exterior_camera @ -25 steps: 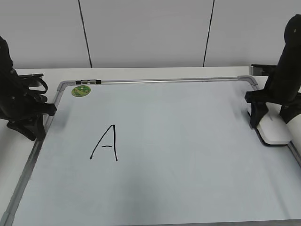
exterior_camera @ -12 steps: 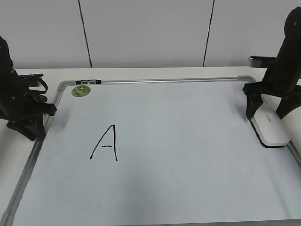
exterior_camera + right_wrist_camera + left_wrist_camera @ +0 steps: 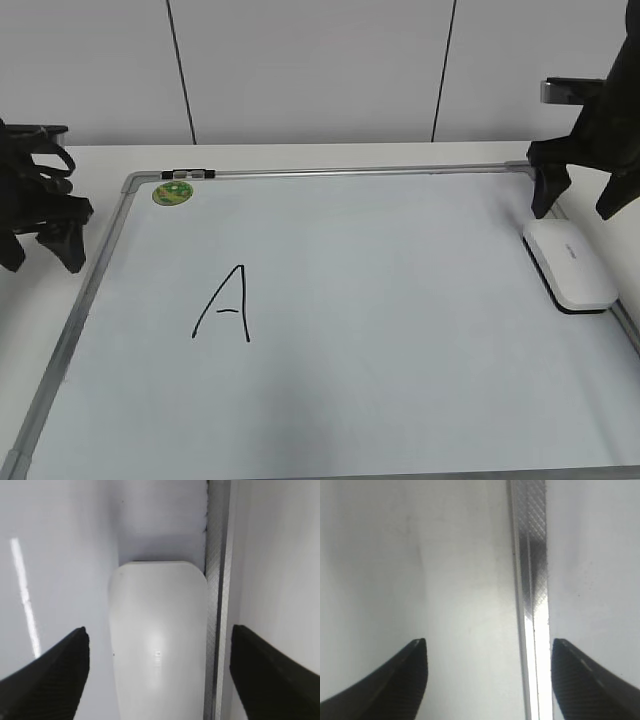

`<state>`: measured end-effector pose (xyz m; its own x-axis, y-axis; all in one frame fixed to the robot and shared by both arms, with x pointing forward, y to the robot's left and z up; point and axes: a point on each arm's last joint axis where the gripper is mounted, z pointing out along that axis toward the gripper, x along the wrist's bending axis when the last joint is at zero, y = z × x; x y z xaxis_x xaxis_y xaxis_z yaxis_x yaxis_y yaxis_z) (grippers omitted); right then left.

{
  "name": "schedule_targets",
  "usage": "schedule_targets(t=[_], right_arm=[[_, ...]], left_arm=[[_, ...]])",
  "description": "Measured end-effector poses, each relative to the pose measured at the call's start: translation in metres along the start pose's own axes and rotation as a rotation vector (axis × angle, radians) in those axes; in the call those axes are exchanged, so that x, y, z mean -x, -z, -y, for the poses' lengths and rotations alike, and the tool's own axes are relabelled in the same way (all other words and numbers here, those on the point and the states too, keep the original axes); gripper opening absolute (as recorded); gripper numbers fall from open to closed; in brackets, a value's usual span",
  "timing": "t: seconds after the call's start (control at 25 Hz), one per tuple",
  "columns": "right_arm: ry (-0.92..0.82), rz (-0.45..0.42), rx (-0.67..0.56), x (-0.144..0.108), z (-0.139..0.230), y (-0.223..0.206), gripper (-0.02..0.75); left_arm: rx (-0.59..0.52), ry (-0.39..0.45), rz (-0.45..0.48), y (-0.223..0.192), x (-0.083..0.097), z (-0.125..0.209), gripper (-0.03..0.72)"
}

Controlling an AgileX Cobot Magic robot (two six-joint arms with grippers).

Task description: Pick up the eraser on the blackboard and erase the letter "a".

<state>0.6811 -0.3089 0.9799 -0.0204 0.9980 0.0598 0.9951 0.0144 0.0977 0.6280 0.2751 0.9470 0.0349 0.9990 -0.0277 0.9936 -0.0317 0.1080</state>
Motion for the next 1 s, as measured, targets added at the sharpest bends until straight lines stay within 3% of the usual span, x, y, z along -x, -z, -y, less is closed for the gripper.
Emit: schedule_targets(t=[0.12,0.24,0.56,0.84,1.0], right_arm=[[-0.016,-0.013,0.032,-0.002,0.002,0.015,0.616],[-0.032,-0.049,0.079,-0.007,0.004,0.035,0.568],[-0.072,-0.144,0.178,-0.019,0.014,0.081,0.524],[-0.079,-0.143,0.224,-0.028,0.038,0.113,0.522],[-0.033,-0.135,0.238,-0.041,0.073,0.134,0.522]], left_arm=[[0.035,-0.003,-0.011,0.022,-0.001,0.003,0.610],[0.049,-0.005,-0.014,0.043,-0.001,0.009,0.589],[-0.071,-0.004,-0.020,0.068,-0.001,0.030,0.525],[0.098,-0.039,-0.034,0.133,0.010,0.053,0.513],[0.205,-0.041,-0.080,0.170,0.004,0.075,0.498]])
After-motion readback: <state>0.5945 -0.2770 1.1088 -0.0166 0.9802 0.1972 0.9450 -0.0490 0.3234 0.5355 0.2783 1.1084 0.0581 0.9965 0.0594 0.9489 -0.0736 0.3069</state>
